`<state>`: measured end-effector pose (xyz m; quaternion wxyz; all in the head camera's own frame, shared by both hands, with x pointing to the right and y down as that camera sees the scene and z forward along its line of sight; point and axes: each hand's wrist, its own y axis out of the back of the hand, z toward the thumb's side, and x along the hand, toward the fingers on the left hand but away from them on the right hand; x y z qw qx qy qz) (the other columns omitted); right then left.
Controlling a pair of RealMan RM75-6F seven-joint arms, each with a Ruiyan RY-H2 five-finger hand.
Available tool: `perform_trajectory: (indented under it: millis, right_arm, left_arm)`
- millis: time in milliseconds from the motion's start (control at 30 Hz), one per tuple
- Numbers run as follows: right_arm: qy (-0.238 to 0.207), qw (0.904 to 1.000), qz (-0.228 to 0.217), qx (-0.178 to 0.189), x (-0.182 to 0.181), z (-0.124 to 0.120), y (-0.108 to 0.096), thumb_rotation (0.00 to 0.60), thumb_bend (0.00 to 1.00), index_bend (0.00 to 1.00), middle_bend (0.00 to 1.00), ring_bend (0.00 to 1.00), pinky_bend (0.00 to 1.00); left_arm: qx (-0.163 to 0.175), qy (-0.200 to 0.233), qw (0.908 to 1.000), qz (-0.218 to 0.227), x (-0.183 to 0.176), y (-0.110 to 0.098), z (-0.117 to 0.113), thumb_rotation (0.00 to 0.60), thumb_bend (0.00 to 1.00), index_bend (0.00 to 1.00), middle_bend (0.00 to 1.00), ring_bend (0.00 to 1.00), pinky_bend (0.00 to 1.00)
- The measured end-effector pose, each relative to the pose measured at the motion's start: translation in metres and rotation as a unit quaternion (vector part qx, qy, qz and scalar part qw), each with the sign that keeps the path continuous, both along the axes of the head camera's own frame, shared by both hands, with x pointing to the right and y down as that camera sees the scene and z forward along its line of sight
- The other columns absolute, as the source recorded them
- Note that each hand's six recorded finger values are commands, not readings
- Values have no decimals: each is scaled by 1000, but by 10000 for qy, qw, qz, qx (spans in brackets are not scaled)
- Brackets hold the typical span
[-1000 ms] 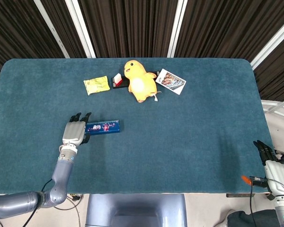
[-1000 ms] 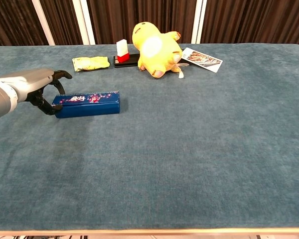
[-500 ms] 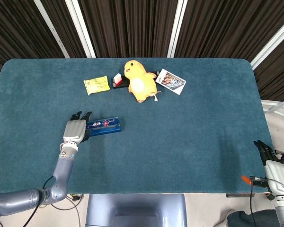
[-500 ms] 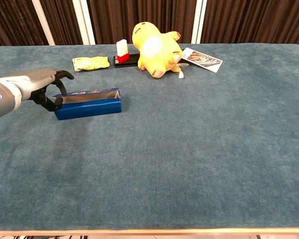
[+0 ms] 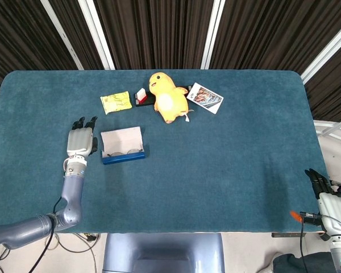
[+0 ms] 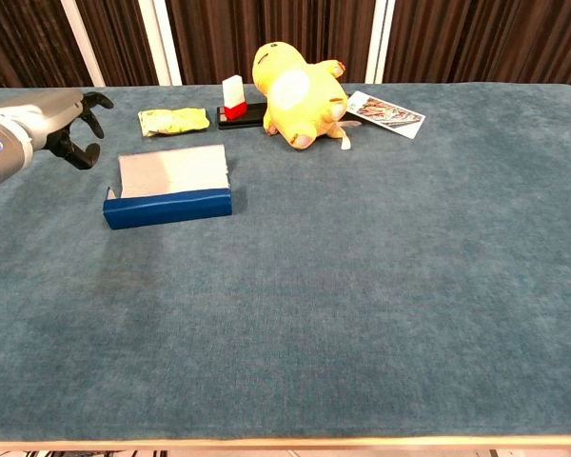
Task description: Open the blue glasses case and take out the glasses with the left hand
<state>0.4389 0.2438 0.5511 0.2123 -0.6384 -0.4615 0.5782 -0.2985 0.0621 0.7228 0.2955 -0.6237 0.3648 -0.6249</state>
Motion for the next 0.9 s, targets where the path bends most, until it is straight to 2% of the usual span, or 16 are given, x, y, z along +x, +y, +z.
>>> perform_trajectory:
  millis: [67, 133, 200, 267, 300, 400, 567, 900]
  right_arm:
    - [-1, 10000, -4, 0, 0, 0, 0, 600, 175, 0, 0, 0, 199]
    - [0, 10000, -9, 4, 0, 0, 0, 600, 174, 0, 0, 0, 199]
    - [0, 10000, -10, 3, 0, 0, 0, 600, 175, 0, 0, 0, 199]
    - [3, 10000, -17, 2, 0, 0, 0, 600, 174, 0, 0, 0, 199]
    - [3, 10000, -19, 1, 0, 0, 0, 600, 174, 0, 0, 0, 199]
    - [7, 10000, -23, 2, 0, 0, 0, 600, 174, 0, 0, 0, 199]
    - [19, 10000, -25, 4, 0, 0, 0, 600, 174, 0, 0, 0, 199]
    - [24, 10000, -25, 7, 0, 0, 0, 600, 175, 0, 0, 0, 199]
  left_arm:
    - [10, 97, 9999, 69, 3, 2, -5, 600, 548, 88, 237, 38, 180]
    - [-11, 195, 9997, 164, 6, 6, -10, 600, 507, 87, 289, 148, 338]
    - [-49, 307, 9991, 299, 9, 13, -17, 600, 468, 88, 448, 372, 568]
    - [-102, 381, 9982, 449, 9, 20, -25, 600, 463, 92, 585, 534, 713]
    - [-137, 394, 9978, 517, 8, 24, -28, 600, 462, 96, 651, 603, 778]
    - [-283, 382, 9964, 708, 1, 35, -36, 600, 462, 117, 783, 732, 889]
    - [-604, 267, 9937, 904, -8, 52, -39, 600, 462, 172, 888, 828, 967]
    - [-1123, 135, 9891, 943, -9, 71, -24, 600, 462, 207, 899, 837, 973]
